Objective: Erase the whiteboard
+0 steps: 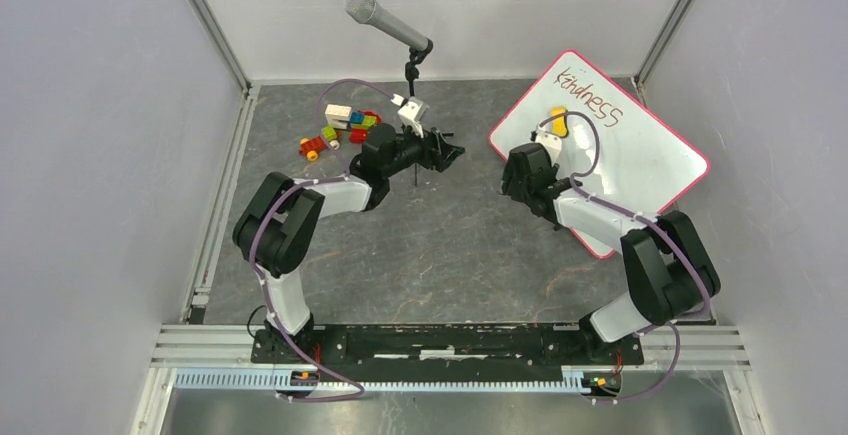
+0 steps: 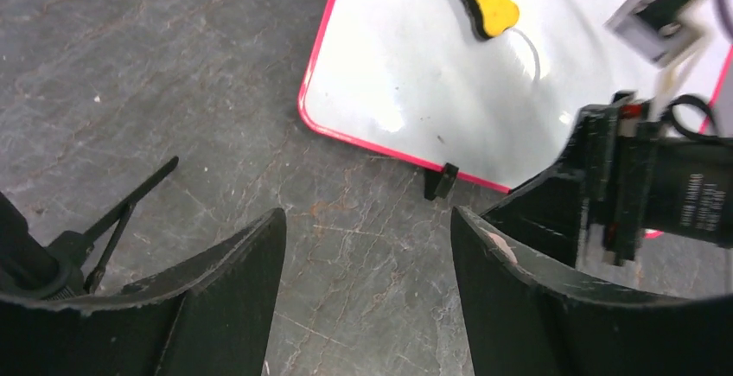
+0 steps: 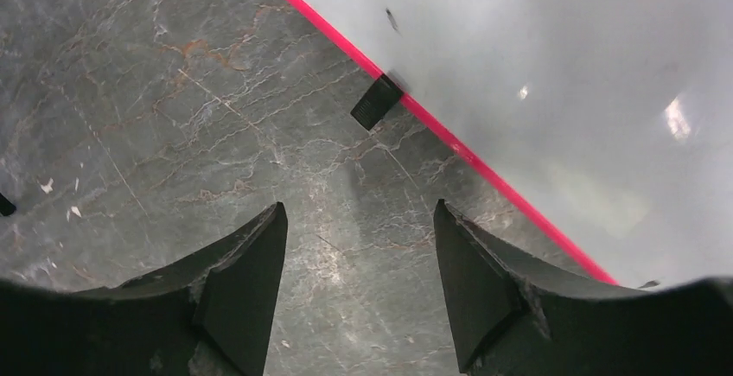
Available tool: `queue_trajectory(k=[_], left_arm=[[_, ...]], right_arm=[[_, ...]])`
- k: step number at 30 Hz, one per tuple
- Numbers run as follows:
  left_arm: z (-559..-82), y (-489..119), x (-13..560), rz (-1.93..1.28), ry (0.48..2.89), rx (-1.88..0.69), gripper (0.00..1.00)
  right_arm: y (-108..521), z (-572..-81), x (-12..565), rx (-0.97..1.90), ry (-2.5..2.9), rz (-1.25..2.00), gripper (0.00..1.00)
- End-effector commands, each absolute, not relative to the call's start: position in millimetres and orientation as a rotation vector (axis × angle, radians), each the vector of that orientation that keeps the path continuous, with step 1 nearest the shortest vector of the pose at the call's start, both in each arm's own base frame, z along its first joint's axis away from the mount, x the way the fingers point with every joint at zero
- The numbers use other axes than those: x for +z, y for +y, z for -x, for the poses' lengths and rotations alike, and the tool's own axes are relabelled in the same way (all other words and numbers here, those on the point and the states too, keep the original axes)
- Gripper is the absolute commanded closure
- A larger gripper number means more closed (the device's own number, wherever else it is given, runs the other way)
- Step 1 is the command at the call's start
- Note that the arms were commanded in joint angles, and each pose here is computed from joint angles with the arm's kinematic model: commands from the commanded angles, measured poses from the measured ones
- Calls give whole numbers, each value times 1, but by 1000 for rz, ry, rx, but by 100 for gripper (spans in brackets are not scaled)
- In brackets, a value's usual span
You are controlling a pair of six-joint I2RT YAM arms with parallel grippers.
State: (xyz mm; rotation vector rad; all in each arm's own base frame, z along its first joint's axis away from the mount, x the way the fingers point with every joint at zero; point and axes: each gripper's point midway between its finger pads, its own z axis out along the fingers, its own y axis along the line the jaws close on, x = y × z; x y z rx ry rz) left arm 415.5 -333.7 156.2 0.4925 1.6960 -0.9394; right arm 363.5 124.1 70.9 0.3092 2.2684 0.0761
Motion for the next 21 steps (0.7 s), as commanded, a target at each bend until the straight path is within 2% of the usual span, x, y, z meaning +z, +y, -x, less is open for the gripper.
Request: queue_trajectory(k=[1,13,17,21], left_arm=[[-409,-330,221,-495,1467,-1021,24],[-420,-311,223,-427,1435,-1131,22],[-420,-310,225,-432,1426,-1148,21],[-420,-309,226,-439,1429,-1131,15]], right_arm=[[128,-364,61,145,2243,-641,33],[114,-382,24,21,2133,-1024,39],[117,-392,14,0,2125,-1058,40],[111,-390,5,-70,2126,-1096,44]])
